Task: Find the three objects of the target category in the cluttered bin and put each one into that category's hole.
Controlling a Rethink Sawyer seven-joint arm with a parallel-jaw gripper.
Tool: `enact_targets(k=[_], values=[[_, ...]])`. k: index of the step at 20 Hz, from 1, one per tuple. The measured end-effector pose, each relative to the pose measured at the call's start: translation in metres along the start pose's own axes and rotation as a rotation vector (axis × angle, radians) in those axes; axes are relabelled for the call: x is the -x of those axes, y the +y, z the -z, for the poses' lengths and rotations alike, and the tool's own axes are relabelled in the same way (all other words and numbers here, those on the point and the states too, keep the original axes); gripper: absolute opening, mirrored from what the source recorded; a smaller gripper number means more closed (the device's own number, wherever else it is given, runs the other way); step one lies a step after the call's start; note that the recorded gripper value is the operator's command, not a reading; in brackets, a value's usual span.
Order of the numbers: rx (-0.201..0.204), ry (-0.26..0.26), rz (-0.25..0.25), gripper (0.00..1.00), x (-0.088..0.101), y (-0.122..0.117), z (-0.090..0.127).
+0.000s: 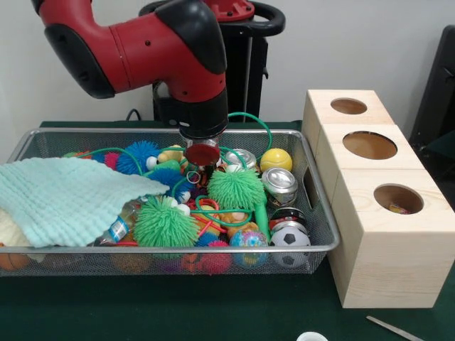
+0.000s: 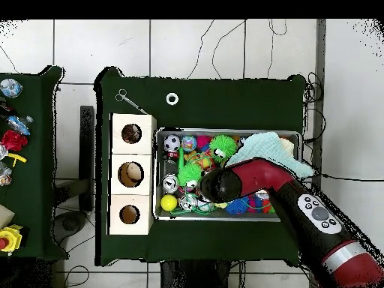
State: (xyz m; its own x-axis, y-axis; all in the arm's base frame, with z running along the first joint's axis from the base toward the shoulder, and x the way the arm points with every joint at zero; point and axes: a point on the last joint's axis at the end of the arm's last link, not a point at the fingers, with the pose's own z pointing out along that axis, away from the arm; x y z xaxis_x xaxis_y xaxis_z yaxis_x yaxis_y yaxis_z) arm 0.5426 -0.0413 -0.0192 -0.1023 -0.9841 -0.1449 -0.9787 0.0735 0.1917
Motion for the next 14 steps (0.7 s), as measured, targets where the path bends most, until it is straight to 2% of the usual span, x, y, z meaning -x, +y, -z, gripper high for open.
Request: enact_targets(k=[4,7,9,11,12,14], values=[[-0.018,0.001,-0.004,0.0,0.004,-0.003,0.013],[-0.024,-0.012,-0.033,0.0,0.008,-0.004,0.033],[-0.026,-0.029,-0.068,0.0,0.015,-0.005,0.059],[-0.032,-0.042,-0.091,0.0,0.02,-0.007,0.077],[-0.046,-0.057,-0.119,0.0,0.026,-0.012,0.099],[-0.064,-0.07,-0.147,0.0,0.034,-0.018,0.124]])
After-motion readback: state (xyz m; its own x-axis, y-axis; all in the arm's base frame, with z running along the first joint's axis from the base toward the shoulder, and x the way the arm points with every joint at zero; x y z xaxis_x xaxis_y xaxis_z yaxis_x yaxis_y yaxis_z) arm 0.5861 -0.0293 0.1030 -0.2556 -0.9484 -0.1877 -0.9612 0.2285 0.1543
